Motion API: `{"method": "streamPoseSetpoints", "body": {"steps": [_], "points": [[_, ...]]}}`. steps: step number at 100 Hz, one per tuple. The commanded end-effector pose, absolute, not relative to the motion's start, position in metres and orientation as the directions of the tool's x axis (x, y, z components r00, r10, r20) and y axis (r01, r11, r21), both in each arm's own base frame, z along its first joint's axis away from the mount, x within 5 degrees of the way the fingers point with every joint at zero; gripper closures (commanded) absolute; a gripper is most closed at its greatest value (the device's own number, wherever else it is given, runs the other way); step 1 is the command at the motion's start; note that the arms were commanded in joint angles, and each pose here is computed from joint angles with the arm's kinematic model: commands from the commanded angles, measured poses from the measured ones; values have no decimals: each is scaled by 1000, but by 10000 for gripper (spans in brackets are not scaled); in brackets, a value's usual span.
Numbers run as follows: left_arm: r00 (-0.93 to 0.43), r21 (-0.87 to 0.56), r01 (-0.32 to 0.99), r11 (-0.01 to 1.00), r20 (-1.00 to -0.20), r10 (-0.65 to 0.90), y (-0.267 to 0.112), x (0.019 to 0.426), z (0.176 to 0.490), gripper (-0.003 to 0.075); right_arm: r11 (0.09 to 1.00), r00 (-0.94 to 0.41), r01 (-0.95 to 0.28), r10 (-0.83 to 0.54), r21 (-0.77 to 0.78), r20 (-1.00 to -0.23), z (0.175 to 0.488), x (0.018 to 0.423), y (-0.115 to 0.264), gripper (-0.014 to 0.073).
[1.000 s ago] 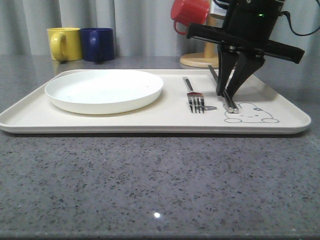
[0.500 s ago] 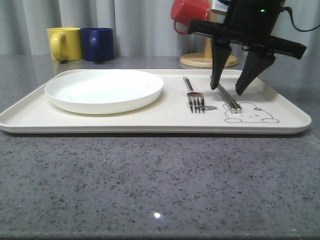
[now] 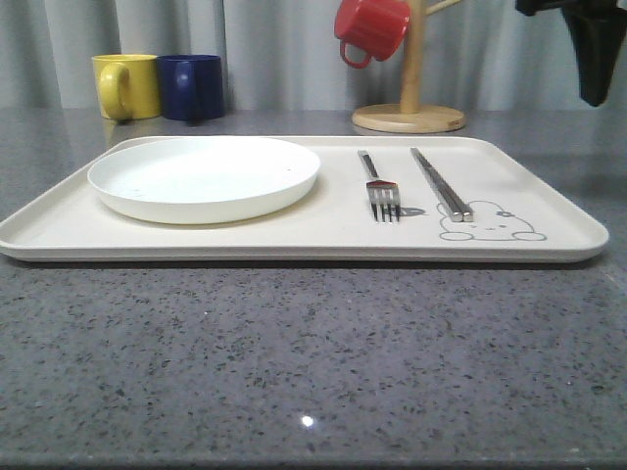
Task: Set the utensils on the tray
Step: 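Place the chopsticks on the tray beside the fork and release, then move the right gripper to the spoon and grasp it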
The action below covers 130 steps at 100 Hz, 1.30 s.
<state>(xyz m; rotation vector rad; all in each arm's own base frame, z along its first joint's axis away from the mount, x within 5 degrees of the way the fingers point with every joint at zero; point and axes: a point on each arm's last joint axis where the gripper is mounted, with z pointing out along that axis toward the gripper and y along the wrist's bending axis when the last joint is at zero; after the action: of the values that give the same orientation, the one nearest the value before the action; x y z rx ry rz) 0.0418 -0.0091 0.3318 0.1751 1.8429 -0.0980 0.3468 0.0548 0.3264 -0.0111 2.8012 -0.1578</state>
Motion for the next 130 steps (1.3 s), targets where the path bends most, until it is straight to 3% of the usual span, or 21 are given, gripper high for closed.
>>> {"method": "streamPoseSetpoints", "body": {"steps": [1, 54, 107, 130], "points": [[-187, 11, 172, 985, -981, 44, -10, 43, 345, 739, 988, -930, 17, -40, -152, -365, 351, 338, 30, 234], [-187, 11, 172, 985, -981, 44, -10, 43, 345, 739, 963, -928, 250, 209, -99, -308, 329, 344, -85, 234], [-187, 11, 172, 985, -981, 44, -10, 43, 345, 739, 959, -936, 278, 261, -44, -237, 282, 365, -117, 234], [-187, 11, 172, 985, -981, 44, -10, 43, 345, 739, 959, -932, 280, 261, -44, -250, 274, 371, -120, 238]]}}
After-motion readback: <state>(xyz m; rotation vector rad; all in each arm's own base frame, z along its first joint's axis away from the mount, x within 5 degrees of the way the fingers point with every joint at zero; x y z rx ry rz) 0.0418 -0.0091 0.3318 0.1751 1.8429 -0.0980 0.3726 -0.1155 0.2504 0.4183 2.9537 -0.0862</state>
